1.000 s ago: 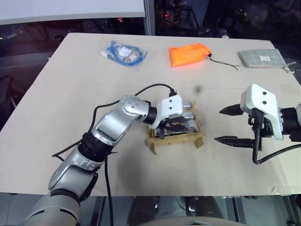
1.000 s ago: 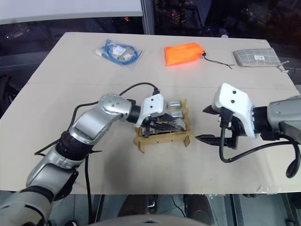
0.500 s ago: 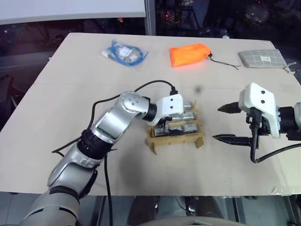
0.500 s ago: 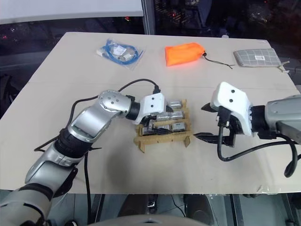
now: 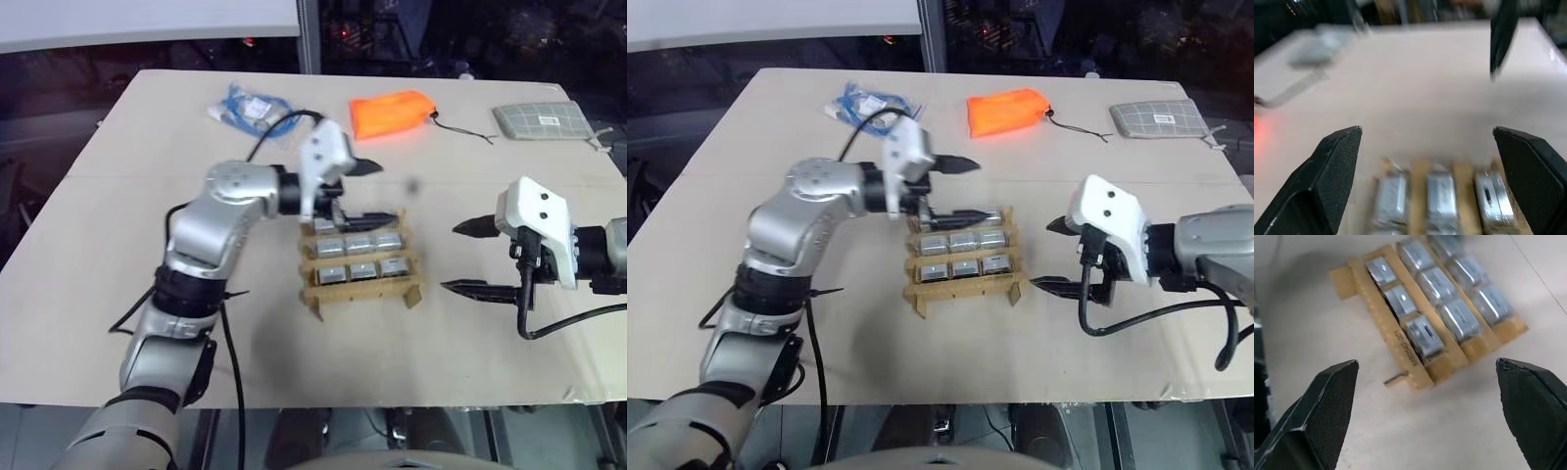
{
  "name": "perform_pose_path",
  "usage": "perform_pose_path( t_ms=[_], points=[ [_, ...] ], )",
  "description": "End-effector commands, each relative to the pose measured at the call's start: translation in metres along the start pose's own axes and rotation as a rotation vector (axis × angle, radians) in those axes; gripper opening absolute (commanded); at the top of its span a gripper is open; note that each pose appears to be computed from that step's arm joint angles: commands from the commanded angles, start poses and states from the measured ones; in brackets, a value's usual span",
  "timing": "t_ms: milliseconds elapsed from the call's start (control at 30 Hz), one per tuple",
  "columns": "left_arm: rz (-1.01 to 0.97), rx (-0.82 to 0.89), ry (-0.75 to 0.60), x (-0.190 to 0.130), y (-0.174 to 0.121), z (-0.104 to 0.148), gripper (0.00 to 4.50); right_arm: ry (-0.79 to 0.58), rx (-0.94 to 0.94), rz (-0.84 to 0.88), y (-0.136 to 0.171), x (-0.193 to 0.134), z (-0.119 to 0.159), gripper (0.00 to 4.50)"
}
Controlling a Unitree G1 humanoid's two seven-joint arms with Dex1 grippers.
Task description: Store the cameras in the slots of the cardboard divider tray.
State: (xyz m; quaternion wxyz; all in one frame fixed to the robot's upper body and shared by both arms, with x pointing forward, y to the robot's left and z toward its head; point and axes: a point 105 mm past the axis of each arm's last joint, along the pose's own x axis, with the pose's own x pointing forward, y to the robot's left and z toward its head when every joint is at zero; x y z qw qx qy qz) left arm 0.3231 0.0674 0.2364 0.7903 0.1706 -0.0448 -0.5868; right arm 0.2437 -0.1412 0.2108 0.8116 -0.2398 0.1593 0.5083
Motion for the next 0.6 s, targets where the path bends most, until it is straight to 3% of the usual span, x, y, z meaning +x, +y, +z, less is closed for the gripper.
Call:
perform_pose_path(
  t_ms=[33,100,167,267,467,600],
  points=[
    [0.074,0.006,-0.083,-0.046,0.005,0.006,4.46,-0.085,-0.019,-0.096,-0.011,-0.01,0.0,4.5],
    [0.14,-0.027,-0.071,-0.075,0.005,-0.007,4.46,-0.091,0.008,-0.148,-0.017,-0.016,-0.016,4.5],
    [0.265,-0.093,0.024,-0.105,0.004,-0.041,4.46,-0.147,0.081,-0.2,-0.019,-0.023,-0.034,4.5],
    [0.364,-0.131,0.154,-0.141,-0.023,-0.09,4.46,-0.214,0.149,-0.22,-0.01,-0.032,-0.063,4.5],
    [0.517,-0.235,0.193,-0.176,-0.057,-0.133,4.46,-0.245,0.259,-0.235,0.011,-0.035,-0.112,4.5],
    [0.521,-0.211,0.2,-0.177,-0.073,-0.14,4.46,-0.28,0.3,-0.284,0.013,-0.033,-0.137,4.5]
  ],
)
